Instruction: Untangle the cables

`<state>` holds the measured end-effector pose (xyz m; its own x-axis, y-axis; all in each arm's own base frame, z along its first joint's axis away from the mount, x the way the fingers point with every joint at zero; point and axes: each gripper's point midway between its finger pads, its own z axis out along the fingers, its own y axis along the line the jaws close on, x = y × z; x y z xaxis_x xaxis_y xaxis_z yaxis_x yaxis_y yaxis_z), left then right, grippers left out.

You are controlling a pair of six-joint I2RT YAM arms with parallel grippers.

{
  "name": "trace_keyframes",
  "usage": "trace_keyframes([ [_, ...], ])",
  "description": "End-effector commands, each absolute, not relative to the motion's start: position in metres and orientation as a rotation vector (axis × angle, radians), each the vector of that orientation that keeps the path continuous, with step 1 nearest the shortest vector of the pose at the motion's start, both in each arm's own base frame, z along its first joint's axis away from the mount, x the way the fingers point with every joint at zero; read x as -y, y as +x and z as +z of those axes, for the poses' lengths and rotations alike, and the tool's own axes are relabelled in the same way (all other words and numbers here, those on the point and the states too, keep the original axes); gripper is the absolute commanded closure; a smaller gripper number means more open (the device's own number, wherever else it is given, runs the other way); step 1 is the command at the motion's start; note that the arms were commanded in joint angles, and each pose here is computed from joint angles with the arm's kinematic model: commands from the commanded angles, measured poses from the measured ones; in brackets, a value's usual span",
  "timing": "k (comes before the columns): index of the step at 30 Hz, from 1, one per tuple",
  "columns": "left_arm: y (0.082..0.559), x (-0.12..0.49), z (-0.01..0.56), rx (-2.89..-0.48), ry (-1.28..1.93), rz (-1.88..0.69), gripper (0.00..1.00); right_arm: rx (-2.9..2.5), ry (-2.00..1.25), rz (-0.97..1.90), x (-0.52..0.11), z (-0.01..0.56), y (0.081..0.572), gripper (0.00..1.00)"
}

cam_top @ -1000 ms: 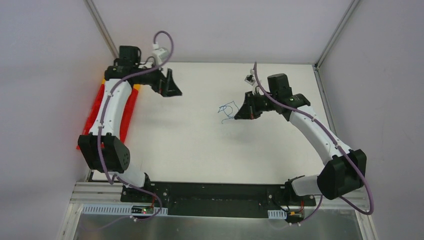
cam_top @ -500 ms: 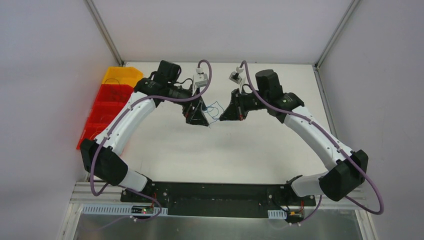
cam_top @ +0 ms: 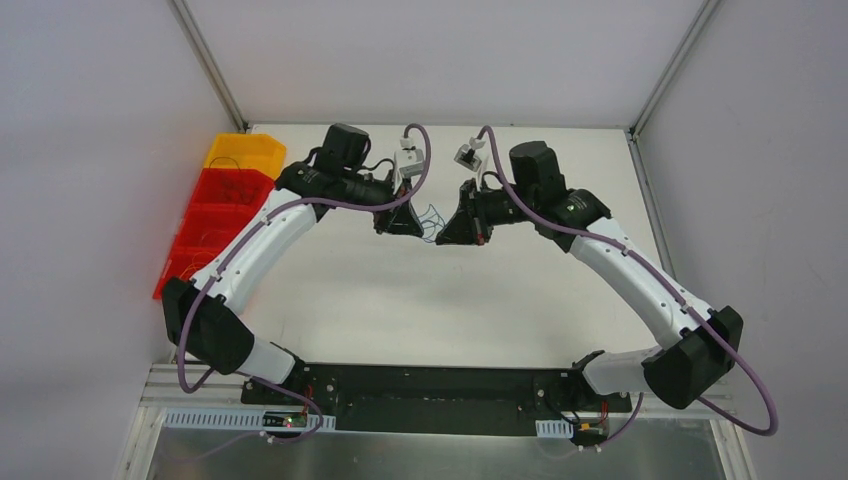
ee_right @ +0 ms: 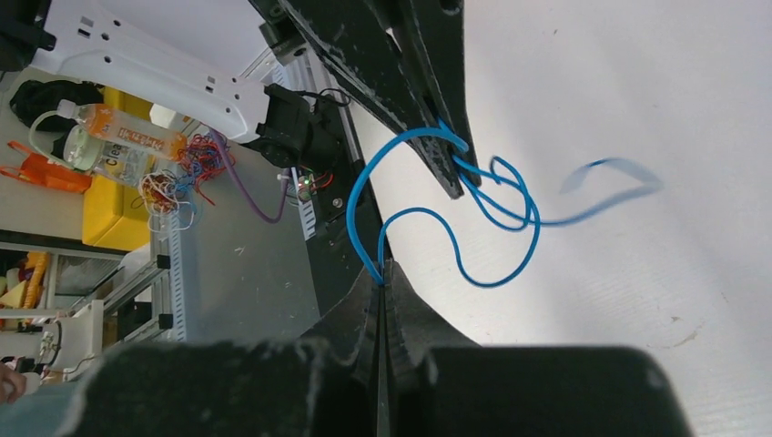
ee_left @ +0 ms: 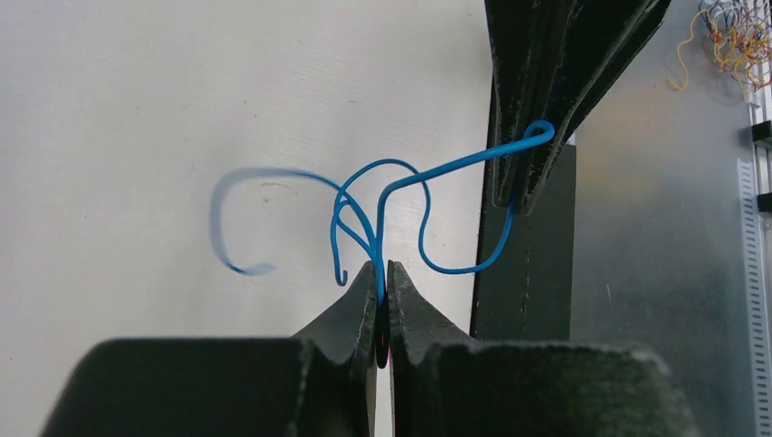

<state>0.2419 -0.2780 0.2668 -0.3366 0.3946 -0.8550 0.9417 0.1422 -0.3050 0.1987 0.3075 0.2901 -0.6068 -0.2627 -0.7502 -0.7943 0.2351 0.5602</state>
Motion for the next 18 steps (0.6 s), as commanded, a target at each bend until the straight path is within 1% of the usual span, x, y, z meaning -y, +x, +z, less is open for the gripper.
trace_keyframes([
  [1,0.251,0.264,0.295,-1.806,1.155,-1.166,1.0,-1.913,-0.94,1.261,-0.301,0.315,0.212,0.99],
  [3,0.272,0.246,0.3,-1.85,1.044,-1.135,1.0,-1.957,-0.864,1.198,-0.293,0.31,0.226,0.89],
  [4,0.286,0.233,0.301,-1.869,0.987,-1.098,1.0,-1.981,-0.827,1.17,-0.289,0.307,0.233,0.81],
  [5,0.299,0.22,0.303,-1.88,0.941,-1.052,1.0,-1.999,-0.794,1.147,-0.284,0.304,0.239,0.66],
  [6,0.315,0.204,0.304,-1.892,0.892,-0.993,1.0,-2.023,-0.754,1.127,-0.279,0.301,0.245,0.48],
  [7,0.331,0.188,0.305,-1.897,0.851,-0.929,1.0,-2.045,-0.707,1.111,-0.274,0.298,0.252,0.34],
  [8,0.351,0.164,0.306,-1.912,0.794,-0.847,1.0,-2.069,-0.664,1.102,-0.27,0.294,0.258,0.26],
  [10,0.387,0.125,0.307,-1.944,0.716,-0.716,1.0,-2.102,-0.601,1.09,-0.261,0.29,0.268,0.18],
  [13,0.441,0.057,0.298,-2.021,0.607,-0.512,1.0,-2.126,-0.555,1.061,-0.253,0.284,0.279,0.09],
  [14,0.456,0.034,0.292,-2.045,0.598,-0.43,1.0,-2.129,-0.545,1.054,-0.251,0.283,0.281,0.03],
  [15,0.47,0.012,0.285,-2.068,0.593,-0.351,1.0,-2.134,-0.538,1.048,-0.25,0.282,0.283,0.01],
  [18,0.507,-0.047,0.269,-2.117,0.562,-0.152,1.0,-2.147,-0.524,1.037,-0.247,0.279,0.286,0.01],
])
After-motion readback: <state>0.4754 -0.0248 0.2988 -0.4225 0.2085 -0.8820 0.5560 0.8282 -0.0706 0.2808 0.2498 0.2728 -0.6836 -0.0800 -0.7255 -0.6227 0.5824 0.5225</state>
